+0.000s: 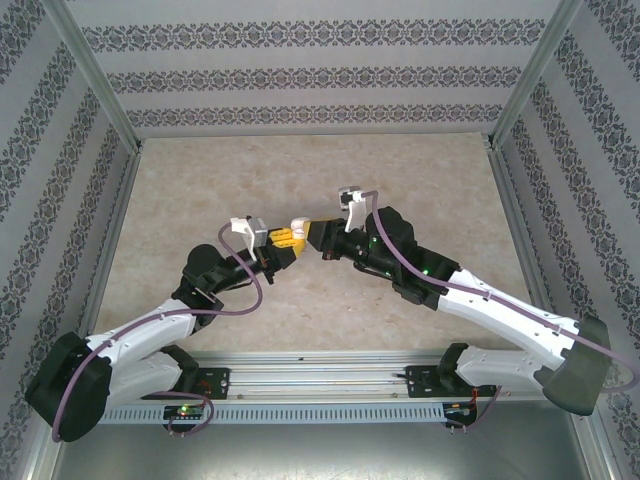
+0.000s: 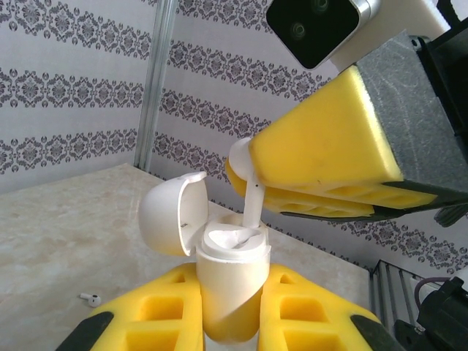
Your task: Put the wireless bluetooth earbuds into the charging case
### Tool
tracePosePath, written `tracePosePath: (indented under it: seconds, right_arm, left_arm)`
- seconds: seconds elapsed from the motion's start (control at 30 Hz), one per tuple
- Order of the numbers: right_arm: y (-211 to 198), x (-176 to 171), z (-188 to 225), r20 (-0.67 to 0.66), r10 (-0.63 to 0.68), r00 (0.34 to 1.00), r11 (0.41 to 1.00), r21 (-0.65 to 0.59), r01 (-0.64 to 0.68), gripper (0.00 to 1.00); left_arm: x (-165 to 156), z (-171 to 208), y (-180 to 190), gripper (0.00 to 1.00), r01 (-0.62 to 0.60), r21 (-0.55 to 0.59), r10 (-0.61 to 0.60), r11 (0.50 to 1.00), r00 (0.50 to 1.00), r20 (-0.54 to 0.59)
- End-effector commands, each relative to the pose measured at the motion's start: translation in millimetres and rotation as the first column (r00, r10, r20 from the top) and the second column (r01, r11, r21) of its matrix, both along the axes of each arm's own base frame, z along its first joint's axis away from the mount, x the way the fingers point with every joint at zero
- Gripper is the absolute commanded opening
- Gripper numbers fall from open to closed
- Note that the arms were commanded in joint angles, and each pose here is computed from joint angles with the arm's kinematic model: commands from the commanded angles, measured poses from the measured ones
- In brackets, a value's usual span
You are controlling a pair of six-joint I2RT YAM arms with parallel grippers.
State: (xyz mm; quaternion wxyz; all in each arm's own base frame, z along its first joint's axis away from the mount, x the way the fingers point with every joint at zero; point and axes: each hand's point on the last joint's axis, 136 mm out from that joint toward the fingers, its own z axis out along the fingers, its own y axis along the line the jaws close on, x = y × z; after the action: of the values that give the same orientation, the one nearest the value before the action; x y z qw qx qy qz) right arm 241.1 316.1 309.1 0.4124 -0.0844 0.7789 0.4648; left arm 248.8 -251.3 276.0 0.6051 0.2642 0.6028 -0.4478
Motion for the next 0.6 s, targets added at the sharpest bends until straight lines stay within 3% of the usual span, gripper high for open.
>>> tracePosePath:
  seconds: [0.0, 0.57]
  right_arm:
    - [-1, -5, -4, -0.033, -0.006, 0.999, 1.0, 0.022, 0.006, 0.15]
    - [-6, 0, 18, -0.003, -0.046, 0.999, 0.997, 0.064, 0.047, 0.15]
  left_arm:
    - [-6, 24, -2, 0.0, 0.015, -0.047, -0.011, 0.999, 0.997, 0.083]
    - [-8, 15, -4, 0.0, 0.012, -0.02, -0.011, 1.0, 0.996, 0.085]
